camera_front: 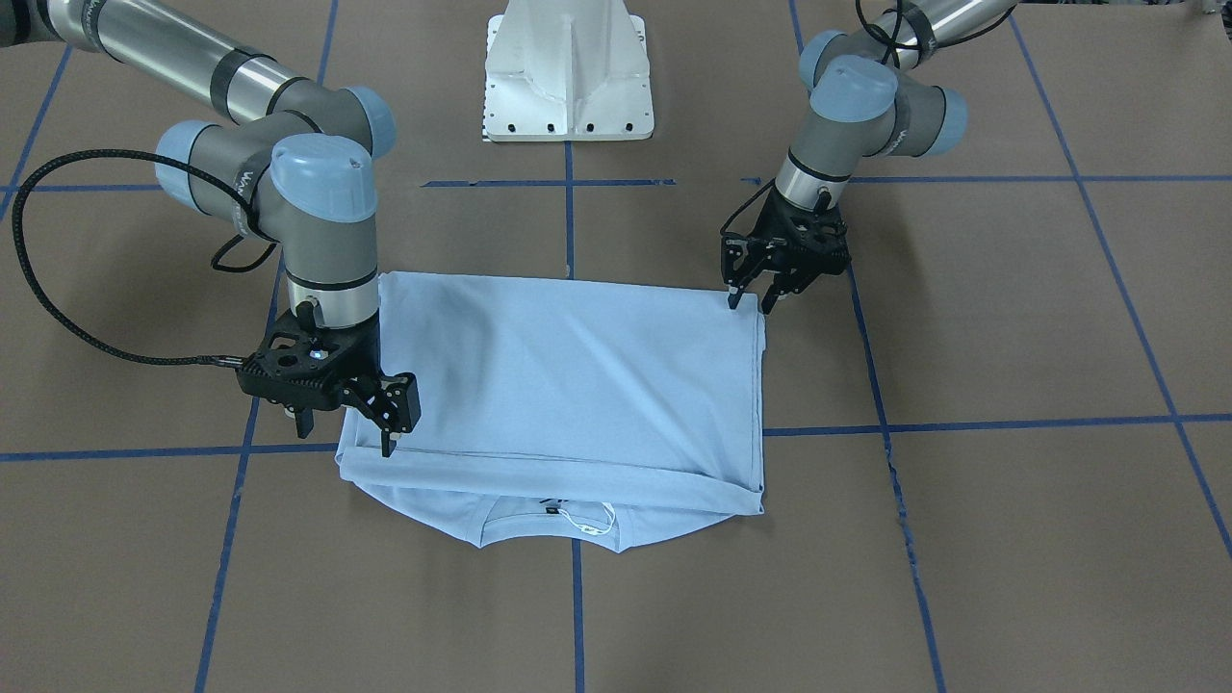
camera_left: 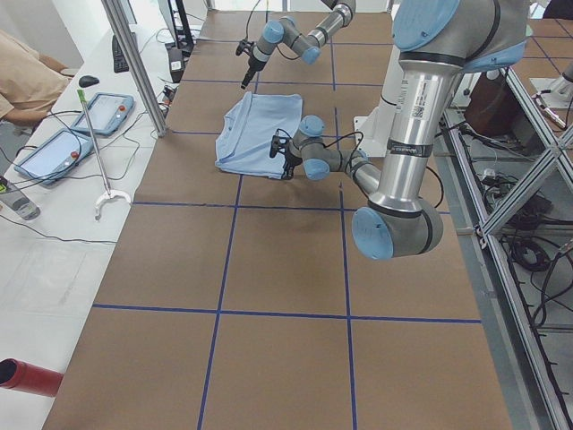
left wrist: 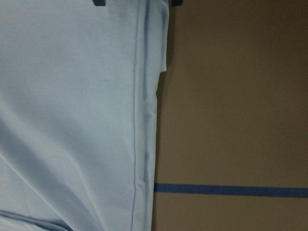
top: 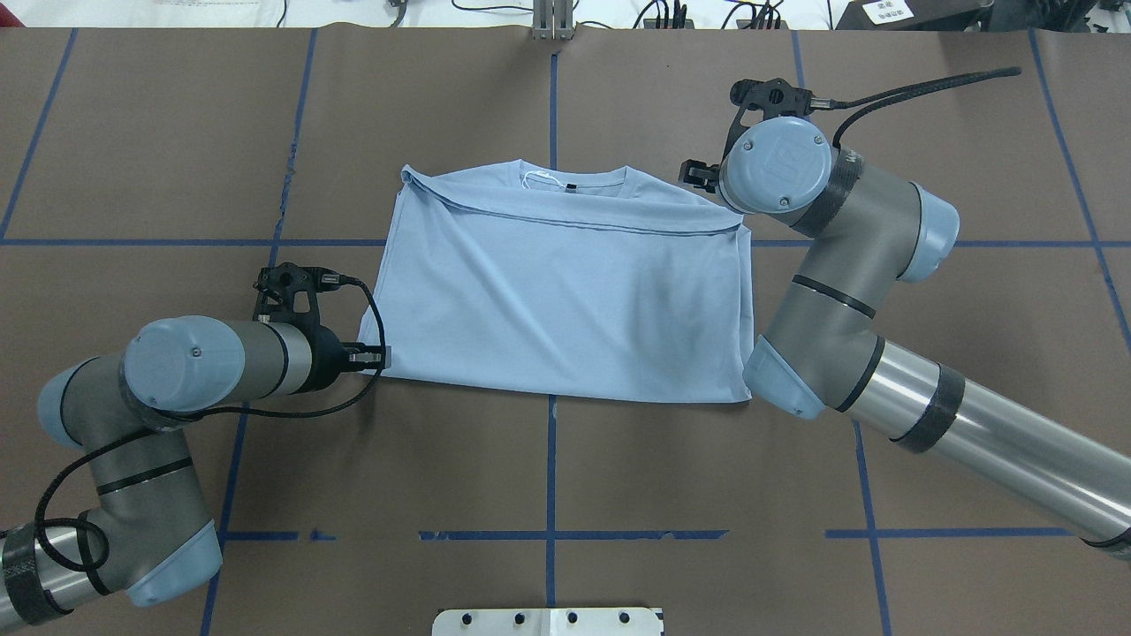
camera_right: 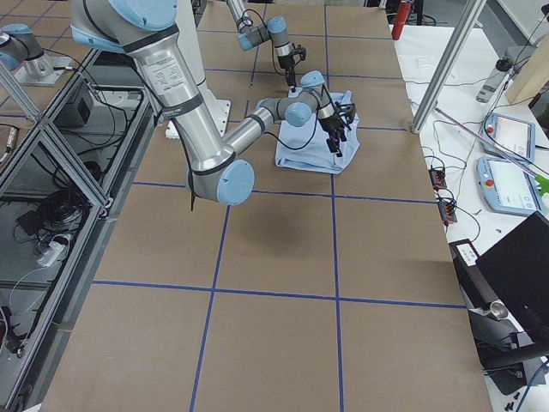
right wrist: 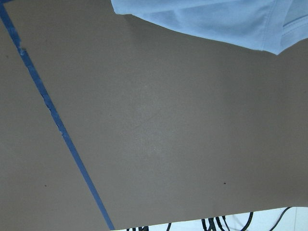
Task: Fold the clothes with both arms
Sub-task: 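Grasp the side edge with the left gripper and fold it toward the right gripper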
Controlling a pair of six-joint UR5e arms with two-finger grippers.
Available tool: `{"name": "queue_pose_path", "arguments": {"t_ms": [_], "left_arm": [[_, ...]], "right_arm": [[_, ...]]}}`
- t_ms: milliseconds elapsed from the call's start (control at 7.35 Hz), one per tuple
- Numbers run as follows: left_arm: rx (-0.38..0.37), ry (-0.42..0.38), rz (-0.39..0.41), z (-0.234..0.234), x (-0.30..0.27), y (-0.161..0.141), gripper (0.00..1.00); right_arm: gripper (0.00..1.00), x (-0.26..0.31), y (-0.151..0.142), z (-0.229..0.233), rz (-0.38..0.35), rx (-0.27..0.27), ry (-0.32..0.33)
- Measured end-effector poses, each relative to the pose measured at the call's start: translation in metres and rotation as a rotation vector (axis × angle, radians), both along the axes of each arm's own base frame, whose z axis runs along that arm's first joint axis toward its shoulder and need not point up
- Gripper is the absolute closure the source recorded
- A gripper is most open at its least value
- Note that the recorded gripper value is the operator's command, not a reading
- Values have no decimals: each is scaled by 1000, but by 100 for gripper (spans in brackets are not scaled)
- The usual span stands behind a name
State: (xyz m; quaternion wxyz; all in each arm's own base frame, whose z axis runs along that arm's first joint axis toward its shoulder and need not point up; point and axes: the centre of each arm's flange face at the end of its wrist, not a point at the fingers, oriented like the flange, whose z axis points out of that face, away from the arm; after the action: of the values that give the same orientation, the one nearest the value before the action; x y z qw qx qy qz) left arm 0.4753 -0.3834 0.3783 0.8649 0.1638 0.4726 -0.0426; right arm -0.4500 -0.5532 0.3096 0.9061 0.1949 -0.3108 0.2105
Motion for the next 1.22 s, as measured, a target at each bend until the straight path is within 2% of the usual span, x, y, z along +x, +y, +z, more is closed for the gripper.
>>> {"name": "queue_pose_path", "arguments": {"t_ms": [136,680,816,952,1224], "left_arm": [[-1,1,2,0,1,2,100],[14,-13,-7,5,-7,4,100],[36,-33,-2,11,-17,1,100],[81,-71,-5,19,-32,-16,100],[161,-181,-52,44,-74,-83,100]], "right_arm": [[0,0,0,0,0,0,0],[0,0,0,0,1,-1,0],[0,0,0,0,1,-1,0],[0,0,0,0,1,-1,0],[0,-2,1,-1,1,-1,-3]]}}
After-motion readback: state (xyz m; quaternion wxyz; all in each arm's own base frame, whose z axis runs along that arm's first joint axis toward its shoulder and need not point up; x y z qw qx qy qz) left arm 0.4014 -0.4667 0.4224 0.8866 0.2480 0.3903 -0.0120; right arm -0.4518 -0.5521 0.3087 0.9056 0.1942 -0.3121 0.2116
